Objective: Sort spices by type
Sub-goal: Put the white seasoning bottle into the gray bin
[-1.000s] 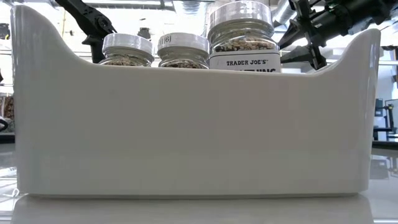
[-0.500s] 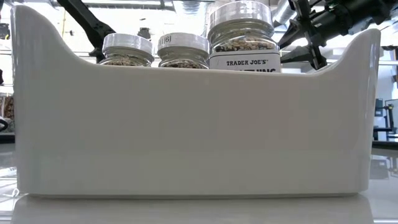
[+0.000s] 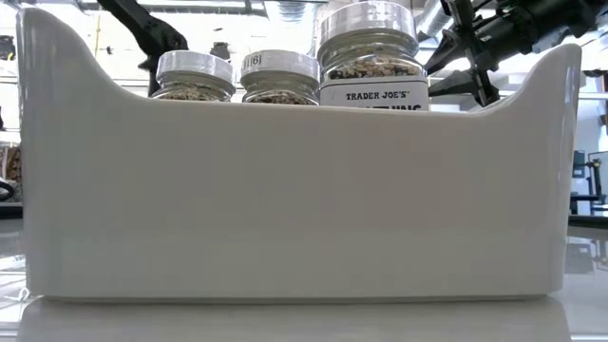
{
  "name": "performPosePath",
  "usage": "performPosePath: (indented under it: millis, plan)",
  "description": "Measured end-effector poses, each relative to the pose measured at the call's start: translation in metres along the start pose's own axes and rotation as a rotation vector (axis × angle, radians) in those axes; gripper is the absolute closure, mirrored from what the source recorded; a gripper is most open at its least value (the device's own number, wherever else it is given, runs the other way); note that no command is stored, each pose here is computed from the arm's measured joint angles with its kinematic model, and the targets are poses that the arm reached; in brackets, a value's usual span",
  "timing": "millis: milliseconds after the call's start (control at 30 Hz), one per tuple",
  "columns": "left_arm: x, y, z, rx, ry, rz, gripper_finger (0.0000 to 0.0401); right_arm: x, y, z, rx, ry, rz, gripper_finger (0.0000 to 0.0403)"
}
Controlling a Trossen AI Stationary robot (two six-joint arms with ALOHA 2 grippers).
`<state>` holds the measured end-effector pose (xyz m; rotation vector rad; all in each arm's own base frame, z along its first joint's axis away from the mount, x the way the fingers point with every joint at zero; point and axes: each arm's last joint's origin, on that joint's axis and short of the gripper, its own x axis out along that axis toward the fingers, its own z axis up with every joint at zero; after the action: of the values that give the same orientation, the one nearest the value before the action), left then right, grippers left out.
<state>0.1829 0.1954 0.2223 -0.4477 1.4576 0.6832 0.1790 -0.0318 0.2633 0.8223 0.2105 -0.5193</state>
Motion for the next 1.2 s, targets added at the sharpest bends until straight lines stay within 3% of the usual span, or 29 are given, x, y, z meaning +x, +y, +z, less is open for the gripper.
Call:
performPosePath:
  millis: [300, 500, 633, 800, 967, 1200]
  plan:
    - [-0.074, -0.087, -0.016, -0.291, -0.086, -0.029, 0.0209, 0.000, 0.000, 0.000, 0.000, 0.000, -0.001, 0.0243]
    - [-0.132, -0.151, -0.033, -0.520, -0.199, -0.153, 0.0209, 0.000, 0.000, 0.000, -0.004, 0.000, -0.001, 0.0243]
    - [-0.157, -0.184, -0.054, -0.657, -0.223, -0.197, 0.0209, 0.000, -0.003, -0.002, -0.152, 0.029, -0.031, 0.0243]
    - [-0.161, -0.226, -0.075, -0.734, -0.156, -0.216, 0.0209, -0.002, -0.014, -0.001, -0.331, 0.081, -0.088, 0.0244]
    - [-0.158, -0.262, -0.084, -0.716, -0.091, -0.208, 0.0209, 0.001, -0.020, 0.006, -0.456, 0.202, 0.082, 0.0253]
    - [-0.158, -0.284, -0.083, -0.671, -0.095, -0.214, 0.0209, 0.015, -0.041, 0.016, -0.533, 0.396, 0.371, 0.0274]
